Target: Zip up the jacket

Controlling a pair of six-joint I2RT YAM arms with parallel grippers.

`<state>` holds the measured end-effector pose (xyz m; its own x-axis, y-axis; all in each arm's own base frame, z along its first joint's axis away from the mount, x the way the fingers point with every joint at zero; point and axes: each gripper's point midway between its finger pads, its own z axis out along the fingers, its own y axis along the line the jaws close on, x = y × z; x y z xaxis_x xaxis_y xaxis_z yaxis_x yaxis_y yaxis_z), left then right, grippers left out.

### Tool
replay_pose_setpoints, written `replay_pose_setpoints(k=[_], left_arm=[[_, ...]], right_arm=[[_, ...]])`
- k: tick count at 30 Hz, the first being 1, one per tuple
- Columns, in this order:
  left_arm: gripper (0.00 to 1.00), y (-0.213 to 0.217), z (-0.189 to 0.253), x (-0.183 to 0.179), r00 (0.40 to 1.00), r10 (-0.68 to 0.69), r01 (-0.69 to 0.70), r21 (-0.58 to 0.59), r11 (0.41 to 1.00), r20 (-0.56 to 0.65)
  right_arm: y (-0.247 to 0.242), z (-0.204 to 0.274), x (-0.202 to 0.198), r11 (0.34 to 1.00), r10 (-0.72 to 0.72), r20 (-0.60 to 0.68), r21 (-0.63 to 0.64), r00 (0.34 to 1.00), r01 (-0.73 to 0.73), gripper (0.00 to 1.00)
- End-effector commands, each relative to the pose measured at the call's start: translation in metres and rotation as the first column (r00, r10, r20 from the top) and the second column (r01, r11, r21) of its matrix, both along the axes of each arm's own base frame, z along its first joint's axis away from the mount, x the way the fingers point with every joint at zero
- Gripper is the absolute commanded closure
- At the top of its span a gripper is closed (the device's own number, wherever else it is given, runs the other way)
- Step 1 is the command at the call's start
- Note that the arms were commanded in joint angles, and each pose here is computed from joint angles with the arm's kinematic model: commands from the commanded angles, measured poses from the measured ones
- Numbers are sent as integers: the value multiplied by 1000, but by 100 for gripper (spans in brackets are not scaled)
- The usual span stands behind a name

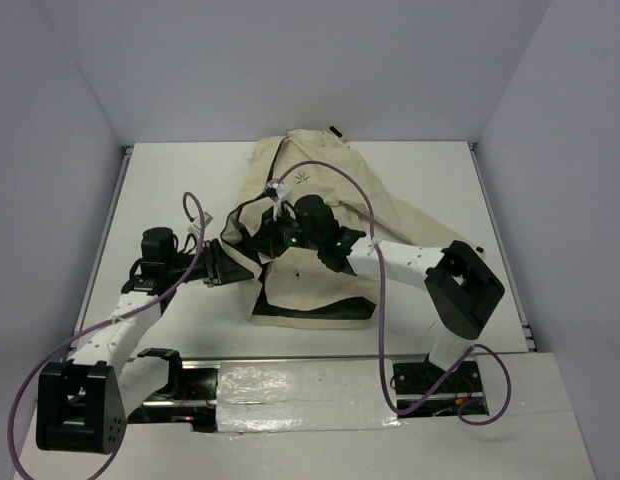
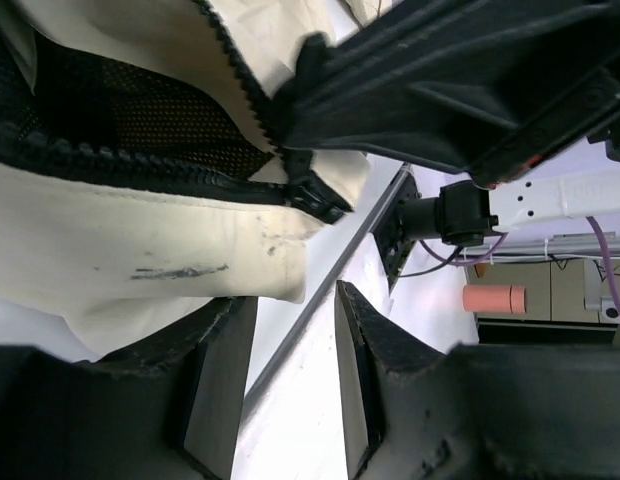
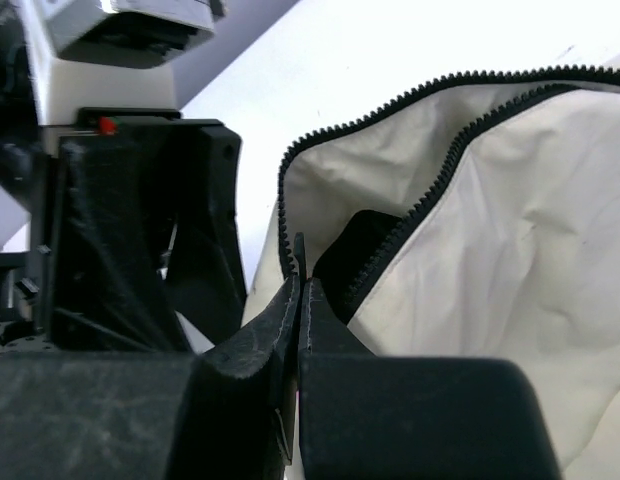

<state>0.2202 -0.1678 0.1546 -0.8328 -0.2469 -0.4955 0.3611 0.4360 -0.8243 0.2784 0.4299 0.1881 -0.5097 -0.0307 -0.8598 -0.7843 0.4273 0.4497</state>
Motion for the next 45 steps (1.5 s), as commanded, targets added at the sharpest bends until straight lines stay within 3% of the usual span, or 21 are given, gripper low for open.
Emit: replay_pose_setpoints(k=[1, 7, 12, 15, 19, 26, 34, 45], left_arm=[[52, 0, 8, 11, 997, 8, -7, -13, 1000, 71], [47, 1, -1, 11, 999, 46, -46, -13, 999, 27], [55, -1, 3, 13, 997, 56, -54, -43, 998, 47], [70, -1, 4, 11, 998, 51, -48, -46, 998, 45], [100, -3, 7, 3, 999, 8, -6, -51, 999, 37], [100, -2, 7, -15, 992, -109, 107, 24, 994, 59], [100, 0, 15, -35, 978, -199, 194, 81, 978, 58], [100, 2, 8, -46, 978, -206, 203, 84, 976, 27]], right_arm=[[2, 45, -4, 994, 12, 83, 110, 996, -21, 100], [14, 40, -27, 985, 137, 125, 87, 983, -149, 100], [21, 31, -39, 970, 232, 157, 33, 960, -239, 100], [27, 29, -43, 958, 283, 189, -10, 941, -286, 100], [36, 28, -41, 950, 313, 221, -59, 924, -308, 100], [43, 17, -3, 974, 205, 281, -157, 937, -166, 100], [48, 36, 37, 978, 133, 449, -203, 883, -45, 100], [48, 50, 101, 986, -81, 379, -108, 922, 131, 100]])
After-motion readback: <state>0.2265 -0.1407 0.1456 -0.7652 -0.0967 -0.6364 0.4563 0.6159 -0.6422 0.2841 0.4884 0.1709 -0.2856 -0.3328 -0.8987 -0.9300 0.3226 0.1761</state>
